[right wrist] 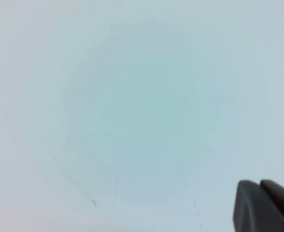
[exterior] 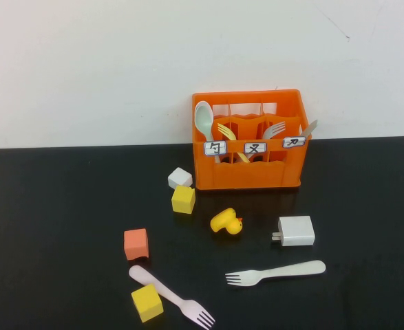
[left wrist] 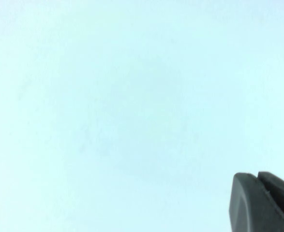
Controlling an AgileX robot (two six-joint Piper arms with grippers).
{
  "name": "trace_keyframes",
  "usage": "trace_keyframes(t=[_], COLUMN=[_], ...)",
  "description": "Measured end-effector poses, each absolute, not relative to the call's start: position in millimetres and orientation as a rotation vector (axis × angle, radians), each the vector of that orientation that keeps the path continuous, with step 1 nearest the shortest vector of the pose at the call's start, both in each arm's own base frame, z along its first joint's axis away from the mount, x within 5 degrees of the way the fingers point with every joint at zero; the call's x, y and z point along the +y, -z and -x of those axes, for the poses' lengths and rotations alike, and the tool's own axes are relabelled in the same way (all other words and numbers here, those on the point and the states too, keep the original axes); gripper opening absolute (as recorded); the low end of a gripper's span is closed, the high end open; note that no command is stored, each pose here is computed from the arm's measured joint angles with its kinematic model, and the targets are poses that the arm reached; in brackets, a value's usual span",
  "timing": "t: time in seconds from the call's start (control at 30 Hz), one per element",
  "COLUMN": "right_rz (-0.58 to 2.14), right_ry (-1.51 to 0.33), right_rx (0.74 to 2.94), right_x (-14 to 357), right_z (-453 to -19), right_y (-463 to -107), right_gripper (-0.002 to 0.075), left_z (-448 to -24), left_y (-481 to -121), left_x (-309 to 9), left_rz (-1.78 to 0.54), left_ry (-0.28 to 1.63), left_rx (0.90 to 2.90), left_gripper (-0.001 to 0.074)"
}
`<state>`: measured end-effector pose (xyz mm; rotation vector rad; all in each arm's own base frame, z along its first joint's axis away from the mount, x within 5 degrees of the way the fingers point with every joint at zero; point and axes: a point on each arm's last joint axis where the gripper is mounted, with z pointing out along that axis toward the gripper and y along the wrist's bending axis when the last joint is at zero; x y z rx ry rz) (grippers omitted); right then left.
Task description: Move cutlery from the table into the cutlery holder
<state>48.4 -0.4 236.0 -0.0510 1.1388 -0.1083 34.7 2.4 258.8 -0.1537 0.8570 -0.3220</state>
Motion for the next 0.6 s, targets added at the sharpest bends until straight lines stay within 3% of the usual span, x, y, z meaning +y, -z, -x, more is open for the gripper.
trace_keyframes(t=[0.4, 0.6], right_rz=[0.053, 0.064], right_ry=[0.110, 0.128], right_rx=[1.172, 1.302], right_x=[-0.5, -1.0], right_z=[-49.5, -44.7], right_y=[-233.8, -258.7], right_gripper=[-0.0002, -0.0002], left_z=[-32.8, -38.9], left_y=[-260.9, -266.6], left_x=[3.1, -0.2], left_rz=[0.160, 0.144], left_ry=[0.331, 0.315], left_rx=[0.824, 1.020], left_gripper=[-0.0001, -0.0001])
